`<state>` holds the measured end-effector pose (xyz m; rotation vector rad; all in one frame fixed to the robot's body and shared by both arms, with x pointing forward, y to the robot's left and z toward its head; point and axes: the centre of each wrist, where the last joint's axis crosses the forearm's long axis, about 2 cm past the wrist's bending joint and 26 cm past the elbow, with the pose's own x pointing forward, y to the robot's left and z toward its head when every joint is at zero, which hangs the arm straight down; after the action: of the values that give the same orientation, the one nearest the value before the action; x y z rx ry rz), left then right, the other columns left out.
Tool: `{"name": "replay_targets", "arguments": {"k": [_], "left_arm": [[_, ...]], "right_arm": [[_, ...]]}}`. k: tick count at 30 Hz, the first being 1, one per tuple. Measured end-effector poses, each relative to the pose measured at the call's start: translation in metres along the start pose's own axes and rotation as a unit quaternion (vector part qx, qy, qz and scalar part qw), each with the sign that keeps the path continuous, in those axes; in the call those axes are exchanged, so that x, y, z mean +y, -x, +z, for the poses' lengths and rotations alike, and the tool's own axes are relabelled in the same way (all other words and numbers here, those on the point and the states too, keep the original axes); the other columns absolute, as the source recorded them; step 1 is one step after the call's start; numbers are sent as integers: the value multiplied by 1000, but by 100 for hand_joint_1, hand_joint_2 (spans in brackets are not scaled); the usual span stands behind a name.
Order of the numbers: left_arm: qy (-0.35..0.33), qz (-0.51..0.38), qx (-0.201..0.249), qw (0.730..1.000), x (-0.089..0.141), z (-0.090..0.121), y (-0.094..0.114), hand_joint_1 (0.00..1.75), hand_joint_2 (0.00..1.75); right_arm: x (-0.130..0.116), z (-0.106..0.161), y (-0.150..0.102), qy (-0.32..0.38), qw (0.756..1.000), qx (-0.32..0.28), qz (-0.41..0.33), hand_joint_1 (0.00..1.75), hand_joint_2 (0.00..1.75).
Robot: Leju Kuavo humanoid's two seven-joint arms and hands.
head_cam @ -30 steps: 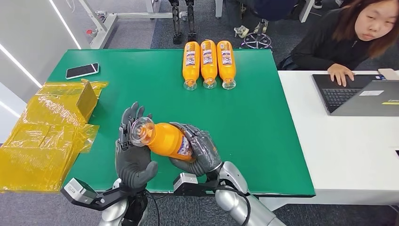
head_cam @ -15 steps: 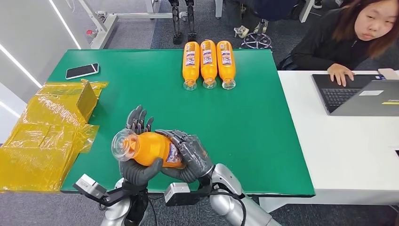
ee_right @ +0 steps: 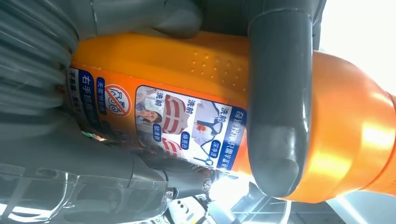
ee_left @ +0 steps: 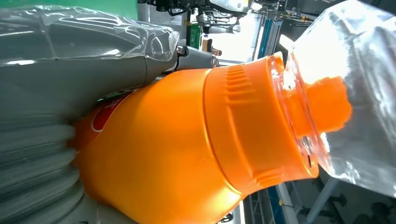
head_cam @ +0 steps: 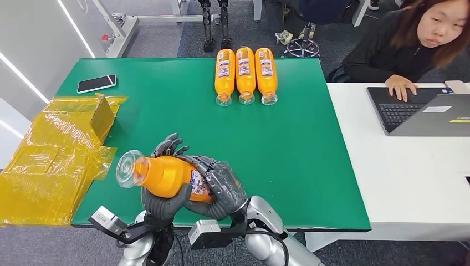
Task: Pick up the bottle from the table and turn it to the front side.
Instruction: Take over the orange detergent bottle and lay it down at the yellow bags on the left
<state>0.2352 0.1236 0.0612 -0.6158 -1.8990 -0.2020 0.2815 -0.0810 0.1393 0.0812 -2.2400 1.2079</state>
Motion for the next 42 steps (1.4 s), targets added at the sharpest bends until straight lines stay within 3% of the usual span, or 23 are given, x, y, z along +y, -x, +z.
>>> {"name": "replay_targets", "arguments": {"k": [6, 10, 11, 14, 15, 26, 33, 36, 42], "left_arm": [[-4, 3, 3, 1000, -1, 3, 1, 164, 175], [-5, 4, 5, 1000, -2, 5, 2, 152, 175], [-5, 4, 5, 1000, -2, 5, 2, 151, 175], [-6, 4, 6, 1000, -2, 6, 2, 148, 175], [-6, 4, 6, 1000, -2, 6, 2, 147, 175], [-9, 3, 8, 1000, -2, 9, 2, 137, 175], [-26, -28, 16, 999, 5, 9, 7, 147, 175], [-45, -36, 23, 998, 16, 7, 10, 144, 175], [-136, -80, 44, 987, 66, 10, 14, 145, 175]], "right_arm": [[5, 6, -4, -7, 1000, 3, -2, 175, 175], [6, 10, -5, -13, 1000, 4, -1, 175, 175], [6, 10, -6, -14, 1000, 4, -1, 140, 175], [7, 11, -6, -18, 1000, 5, -2, 9, 175], [7, 12, -6, -21, 1000, 5, -2, 0, 175], [10, 17, -5, -17, 1000, 5, -10, 0, 175], [9, 19, -3, -4, 1000, 9, -13, 0, 175], [9, 21, -2, 2, 1000, 10, -14, 0, 175], [7, 22, -10, 73, 997, -28, -11, 0, 175]]}}
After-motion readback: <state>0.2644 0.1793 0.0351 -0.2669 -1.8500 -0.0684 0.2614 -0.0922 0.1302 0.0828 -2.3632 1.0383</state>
